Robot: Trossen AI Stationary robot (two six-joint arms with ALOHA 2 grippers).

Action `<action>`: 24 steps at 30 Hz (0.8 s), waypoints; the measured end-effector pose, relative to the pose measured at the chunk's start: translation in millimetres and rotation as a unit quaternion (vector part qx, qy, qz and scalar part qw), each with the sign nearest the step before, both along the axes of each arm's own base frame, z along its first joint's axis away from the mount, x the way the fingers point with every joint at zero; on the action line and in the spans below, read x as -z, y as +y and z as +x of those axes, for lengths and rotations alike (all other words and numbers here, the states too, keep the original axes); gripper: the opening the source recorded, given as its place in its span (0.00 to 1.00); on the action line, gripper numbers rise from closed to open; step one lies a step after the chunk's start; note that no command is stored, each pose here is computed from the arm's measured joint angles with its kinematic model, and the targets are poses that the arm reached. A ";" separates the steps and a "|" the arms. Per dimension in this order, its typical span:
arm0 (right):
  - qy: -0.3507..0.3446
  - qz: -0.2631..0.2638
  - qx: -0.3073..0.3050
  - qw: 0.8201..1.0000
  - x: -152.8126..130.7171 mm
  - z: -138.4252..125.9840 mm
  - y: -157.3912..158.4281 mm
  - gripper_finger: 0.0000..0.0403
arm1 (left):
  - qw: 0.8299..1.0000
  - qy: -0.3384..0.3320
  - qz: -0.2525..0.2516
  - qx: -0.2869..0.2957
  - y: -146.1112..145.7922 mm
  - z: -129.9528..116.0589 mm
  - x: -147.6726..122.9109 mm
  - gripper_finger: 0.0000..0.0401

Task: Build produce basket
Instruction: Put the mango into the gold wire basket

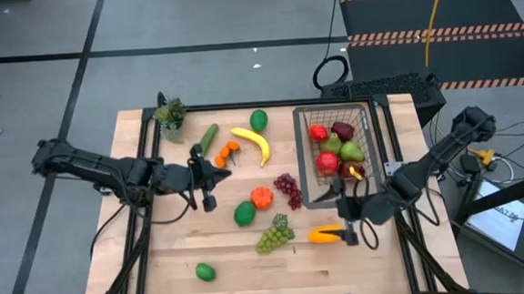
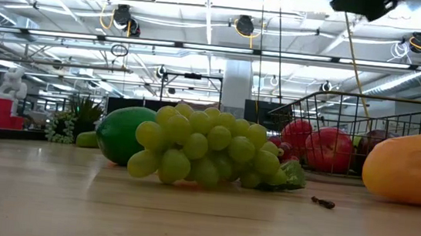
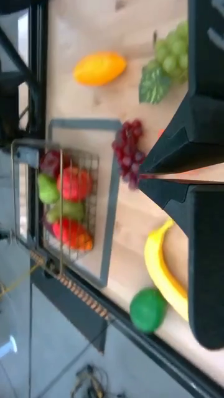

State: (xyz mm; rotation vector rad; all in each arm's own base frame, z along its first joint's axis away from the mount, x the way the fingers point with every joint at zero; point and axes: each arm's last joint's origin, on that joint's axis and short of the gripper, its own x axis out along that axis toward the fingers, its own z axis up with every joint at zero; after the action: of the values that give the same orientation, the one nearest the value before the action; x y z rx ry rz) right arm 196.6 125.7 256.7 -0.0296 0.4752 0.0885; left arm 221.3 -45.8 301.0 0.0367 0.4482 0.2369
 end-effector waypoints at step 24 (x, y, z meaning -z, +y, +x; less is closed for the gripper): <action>0.203 0.018 0.014 0.979 65.0 -15.4 40.4 0.97 | 0.999 -0.021 -0.038 0.031 -38.8 44.4 31.6 0.06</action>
State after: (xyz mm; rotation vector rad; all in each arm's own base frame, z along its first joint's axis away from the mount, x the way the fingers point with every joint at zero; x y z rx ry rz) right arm 181.3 166.1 191.7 0.0310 0.8824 0.0764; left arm 265.7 -84.5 269.4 -0.0293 0.4128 0.1597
